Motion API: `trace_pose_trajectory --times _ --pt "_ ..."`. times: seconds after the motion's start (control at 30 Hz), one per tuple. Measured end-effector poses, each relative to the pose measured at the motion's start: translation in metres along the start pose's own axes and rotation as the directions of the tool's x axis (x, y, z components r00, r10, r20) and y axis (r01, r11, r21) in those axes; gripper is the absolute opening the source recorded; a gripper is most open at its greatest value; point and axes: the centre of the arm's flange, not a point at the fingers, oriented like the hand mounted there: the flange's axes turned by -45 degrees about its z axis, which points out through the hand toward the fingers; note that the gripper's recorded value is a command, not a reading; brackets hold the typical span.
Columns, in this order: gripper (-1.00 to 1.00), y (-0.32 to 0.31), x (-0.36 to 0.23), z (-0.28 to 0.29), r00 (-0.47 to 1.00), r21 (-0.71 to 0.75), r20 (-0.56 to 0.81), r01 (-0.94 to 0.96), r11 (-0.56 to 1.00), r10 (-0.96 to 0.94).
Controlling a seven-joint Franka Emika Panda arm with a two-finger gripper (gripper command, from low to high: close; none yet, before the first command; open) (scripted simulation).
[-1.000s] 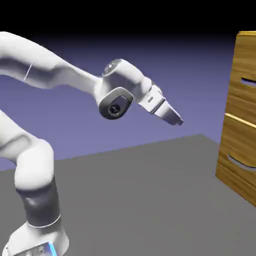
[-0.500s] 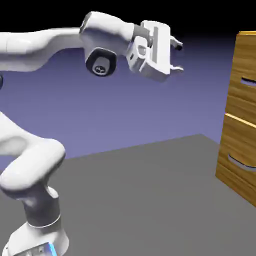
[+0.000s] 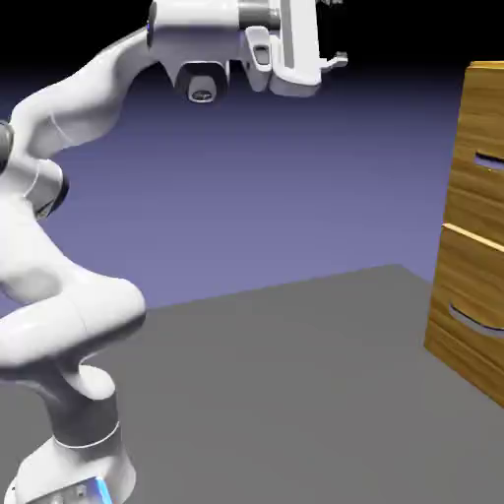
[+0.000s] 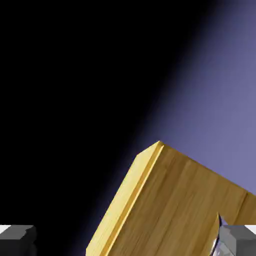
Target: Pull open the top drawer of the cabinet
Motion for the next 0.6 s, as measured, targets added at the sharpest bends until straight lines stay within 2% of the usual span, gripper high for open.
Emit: trace_pose_trajectory --times 0.3,0.6 --pt "0.0 0.005 -0.07 0.081 0.991 0.081 0.06 -0.126 0.989 0.121" --pt "0.0 0.085 -0.121 0.202 0.948 0.058 0.17 -0.282 0.958 0.269"
